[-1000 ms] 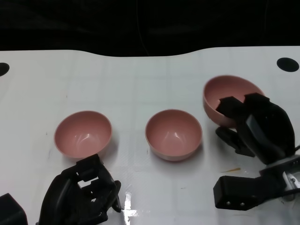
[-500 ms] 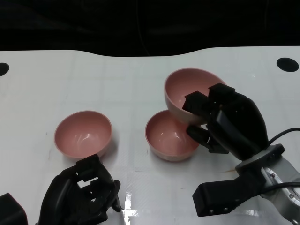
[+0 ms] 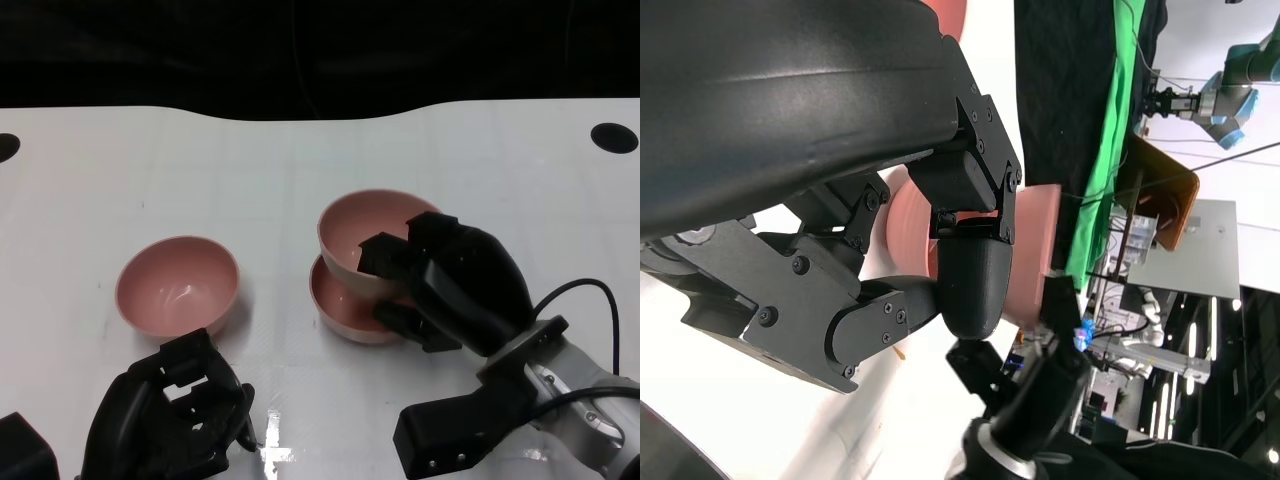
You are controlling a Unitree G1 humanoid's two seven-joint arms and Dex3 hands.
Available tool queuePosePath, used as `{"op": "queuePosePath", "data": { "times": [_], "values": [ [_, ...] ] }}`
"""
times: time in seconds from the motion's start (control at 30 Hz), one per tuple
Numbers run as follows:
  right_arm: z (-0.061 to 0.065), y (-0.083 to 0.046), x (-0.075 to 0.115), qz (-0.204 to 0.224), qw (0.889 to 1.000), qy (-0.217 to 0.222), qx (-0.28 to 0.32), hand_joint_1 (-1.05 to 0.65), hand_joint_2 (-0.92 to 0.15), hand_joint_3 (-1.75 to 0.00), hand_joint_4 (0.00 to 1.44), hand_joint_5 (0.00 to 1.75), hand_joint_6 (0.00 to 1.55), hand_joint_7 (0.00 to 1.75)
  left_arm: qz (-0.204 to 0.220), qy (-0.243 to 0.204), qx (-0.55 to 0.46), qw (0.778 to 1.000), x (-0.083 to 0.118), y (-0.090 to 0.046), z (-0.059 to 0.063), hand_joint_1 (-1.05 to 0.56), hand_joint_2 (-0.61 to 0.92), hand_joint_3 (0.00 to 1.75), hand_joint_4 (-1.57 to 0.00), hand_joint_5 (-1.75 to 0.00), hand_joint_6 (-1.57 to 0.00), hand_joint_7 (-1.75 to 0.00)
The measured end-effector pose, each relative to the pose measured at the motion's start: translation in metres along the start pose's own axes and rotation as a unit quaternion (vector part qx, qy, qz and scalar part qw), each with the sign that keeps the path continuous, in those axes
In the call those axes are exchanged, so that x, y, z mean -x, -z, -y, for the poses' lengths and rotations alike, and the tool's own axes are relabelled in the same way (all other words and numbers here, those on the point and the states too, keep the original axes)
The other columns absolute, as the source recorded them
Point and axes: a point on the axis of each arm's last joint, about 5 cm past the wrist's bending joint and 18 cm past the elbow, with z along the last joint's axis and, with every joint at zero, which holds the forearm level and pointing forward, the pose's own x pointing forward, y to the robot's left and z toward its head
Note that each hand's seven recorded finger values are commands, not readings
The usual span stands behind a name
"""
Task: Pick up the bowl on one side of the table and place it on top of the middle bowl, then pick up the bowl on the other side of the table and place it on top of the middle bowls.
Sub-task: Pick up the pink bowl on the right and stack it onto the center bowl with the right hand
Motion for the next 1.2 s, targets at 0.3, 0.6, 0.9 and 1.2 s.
{"op": "queuePosePath", "data": {
  "times": [0.3,0.6,0.9,1.2],
  "values": [
    [-0.009,0.003,0.002,-0.014,0.998,-0.057,-0.003,-0.26,-0.68,-0.56,0.84,1.01,0.93,0.35,0.001,0.0,0.0,1.0,0.0,0.0,0.0,-0.19,0.6,0.95,-0.9,-1.58,-0.85,-1.33],
    [-0.003,0.008,0.0,-0.034,0.987,-0.16,0.004,-0.75,-0.92,-0.43,0.34,0.1,0.34,0.0,0.0,0.003,0.001,1.0,-0.001,0.001,0.002,-0.21,0.69,0.73,-0.91,-1.55,-0.86,-1.32],
    [0.009,0.006,-0.001,-0.031,0.987,-0.158,0.006,-0.78,-0.92,-0.47,0.28,0.07,0.3,0.0,0.0,0.006,0.003,1.0,-0.004,0.002,0.002,-0.21,0.72,0.69,-0.92,-1.54,-0.87,-1.31],
    [0.031,0.002,0.008,-0.03,0.994,-0.109,-0.015,-0.78,-0.92,-0.41,0.27,0.08,0.27,0.0,-0.002,0.007,-0.001,1.0,-0.005,0.002,0.002,-0.2,0.72,0.71,-0.92,-1.54,-0.87,-1.32]
  ]
}}
